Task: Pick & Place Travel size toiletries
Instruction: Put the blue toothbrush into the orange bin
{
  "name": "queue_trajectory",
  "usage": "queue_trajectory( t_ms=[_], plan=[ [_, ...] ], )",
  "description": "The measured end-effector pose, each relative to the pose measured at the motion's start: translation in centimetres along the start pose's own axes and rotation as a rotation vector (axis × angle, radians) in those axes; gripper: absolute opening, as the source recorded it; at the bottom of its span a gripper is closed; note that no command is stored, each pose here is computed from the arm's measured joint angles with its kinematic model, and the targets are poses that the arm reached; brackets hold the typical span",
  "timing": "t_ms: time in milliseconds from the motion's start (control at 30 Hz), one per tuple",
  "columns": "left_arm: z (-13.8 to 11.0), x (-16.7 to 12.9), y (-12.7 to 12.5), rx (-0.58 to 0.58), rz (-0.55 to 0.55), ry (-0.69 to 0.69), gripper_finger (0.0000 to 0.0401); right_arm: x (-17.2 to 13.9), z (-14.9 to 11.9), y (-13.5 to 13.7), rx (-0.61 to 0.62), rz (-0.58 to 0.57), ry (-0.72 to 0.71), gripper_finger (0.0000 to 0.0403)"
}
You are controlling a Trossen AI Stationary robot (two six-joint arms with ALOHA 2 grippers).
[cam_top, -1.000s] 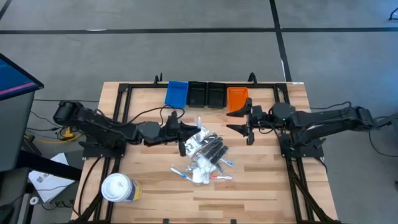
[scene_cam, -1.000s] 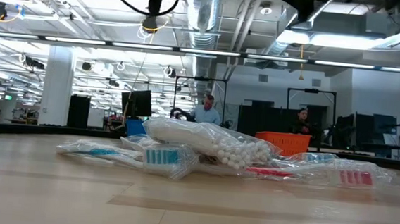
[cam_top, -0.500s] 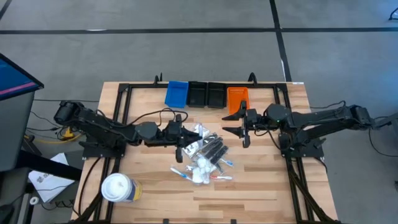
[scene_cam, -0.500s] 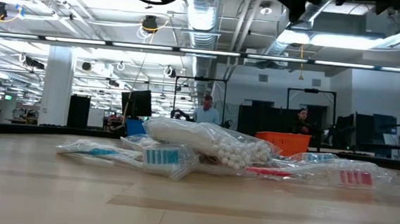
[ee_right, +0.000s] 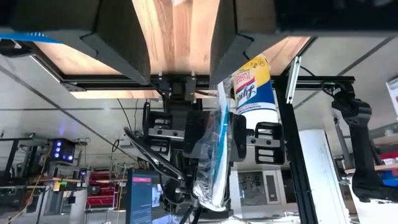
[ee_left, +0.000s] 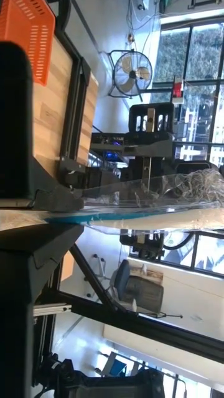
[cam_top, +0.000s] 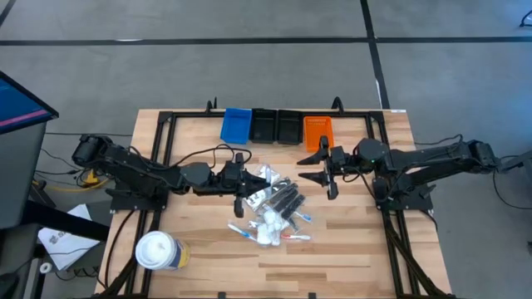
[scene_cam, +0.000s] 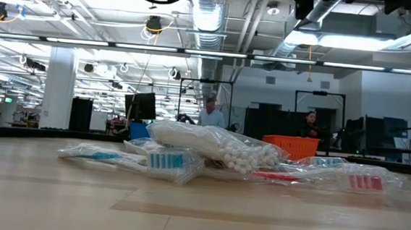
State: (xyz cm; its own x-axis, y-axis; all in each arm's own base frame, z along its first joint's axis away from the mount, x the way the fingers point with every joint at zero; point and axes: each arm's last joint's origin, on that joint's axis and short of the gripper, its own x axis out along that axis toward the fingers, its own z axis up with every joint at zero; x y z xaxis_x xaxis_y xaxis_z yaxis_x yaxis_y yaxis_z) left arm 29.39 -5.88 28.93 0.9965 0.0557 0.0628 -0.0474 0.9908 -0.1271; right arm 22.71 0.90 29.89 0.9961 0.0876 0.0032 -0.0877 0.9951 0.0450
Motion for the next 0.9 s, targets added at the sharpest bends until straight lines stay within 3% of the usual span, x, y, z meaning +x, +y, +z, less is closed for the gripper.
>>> queue_trajectory(
  t_ms=[433, 900],
  plan=[
    [-0.5, 0.3, 0.1, 0.005, 0.006, 0.016, 0.0010, 1.5, -0.8, -0.1, -0.001, -0.002, -0.014, 0.0213],
    [-1.8, 1.8, 1.3, -0.024, -0.037, 0.009, 0.0010, 1.7, -0.6, -0.1, 0.002, -0.001, -0.048, 0.0220]
  ],
)
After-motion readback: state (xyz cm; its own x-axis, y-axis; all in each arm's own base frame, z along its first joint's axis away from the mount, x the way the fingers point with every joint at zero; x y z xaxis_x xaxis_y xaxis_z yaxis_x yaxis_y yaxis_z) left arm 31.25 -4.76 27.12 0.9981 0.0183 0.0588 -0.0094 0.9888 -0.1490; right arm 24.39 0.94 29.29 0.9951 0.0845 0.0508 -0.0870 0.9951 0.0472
